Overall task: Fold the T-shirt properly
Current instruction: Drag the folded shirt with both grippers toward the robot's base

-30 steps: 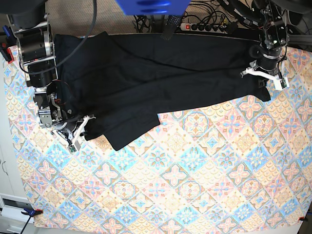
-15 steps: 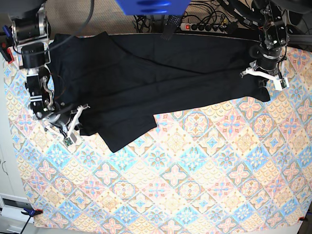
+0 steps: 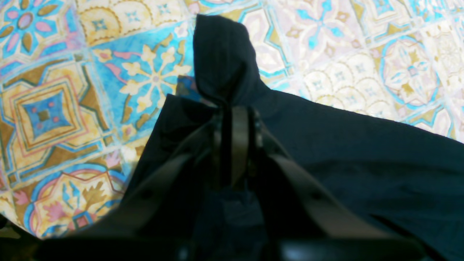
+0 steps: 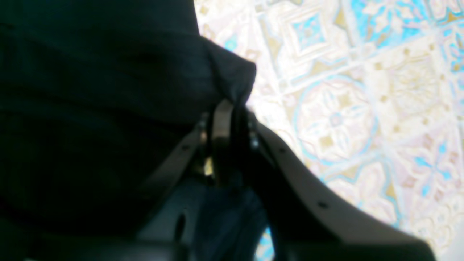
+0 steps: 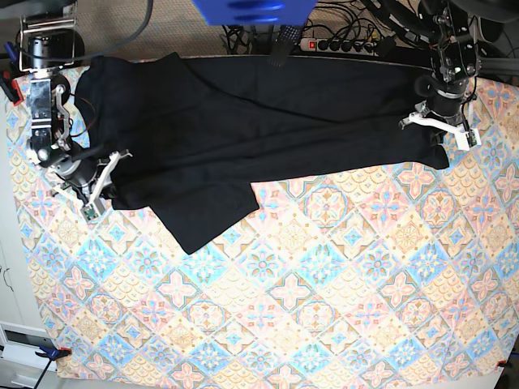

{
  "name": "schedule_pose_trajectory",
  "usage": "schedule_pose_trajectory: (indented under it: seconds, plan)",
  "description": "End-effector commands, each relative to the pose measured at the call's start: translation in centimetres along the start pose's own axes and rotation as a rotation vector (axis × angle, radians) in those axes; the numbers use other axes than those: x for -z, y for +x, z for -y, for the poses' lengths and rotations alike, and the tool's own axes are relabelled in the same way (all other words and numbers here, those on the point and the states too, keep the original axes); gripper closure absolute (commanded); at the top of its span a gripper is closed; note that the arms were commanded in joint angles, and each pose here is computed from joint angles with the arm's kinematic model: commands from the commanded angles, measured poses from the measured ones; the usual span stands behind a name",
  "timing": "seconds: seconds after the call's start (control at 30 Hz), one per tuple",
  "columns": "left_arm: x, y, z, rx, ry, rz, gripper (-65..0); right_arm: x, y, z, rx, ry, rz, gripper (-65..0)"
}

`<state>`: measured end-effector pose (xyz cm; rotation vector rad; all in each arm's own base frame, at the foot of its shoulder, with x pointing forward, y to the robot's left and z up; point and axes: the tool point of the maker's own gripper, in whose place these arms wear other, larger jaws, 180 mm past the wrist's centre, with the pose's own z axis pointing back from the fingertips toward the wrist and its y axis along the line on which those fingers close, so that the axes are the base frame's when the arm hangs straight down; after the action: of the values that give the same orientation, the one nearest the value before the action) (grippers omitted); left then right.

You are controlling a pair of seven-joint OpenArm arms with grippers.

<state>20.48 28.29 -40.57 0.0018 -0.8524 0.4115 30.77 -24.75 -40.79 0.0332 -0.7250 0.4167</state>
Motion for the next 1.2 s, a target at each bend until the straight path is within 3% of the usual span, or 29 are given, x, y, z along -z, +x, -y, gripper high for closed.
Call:
schedule_pose_trajectory:
  seconds: [0.0,0.17,0.33,0.97,1.17]
  plan:
    - [-0.1,1.6,-0.1,0.017,-0.001,0.047,0.0,-0.8,1.4,1.4,-0.010,-0.033,0.043,-3.9]
    - [-0.1,1.7,-0.2,0.017,0.000,0.048,0.0,-2.4,0.6,2.5,0.010,-0.074,0.052,-3.9]
    - [-0.1,1.7,-0.2,0.019,0.001,0.049,0.0,-3.3,0.1,1.6,-0.045,-0.006,0.054,-3.9]
    - [-0.3,1.8,-0.8,0.043,0.007,0.041,0.0,-4.8,-2.2,3.2,-0.030,-0.045,0.012,-3.9]
    - [-0.5,-0.1,-1.3,0.052,0.017,-0.054,0.0,-5.5,-4.3,3.1,-0.014,-0.049,-0.027,-3.9]
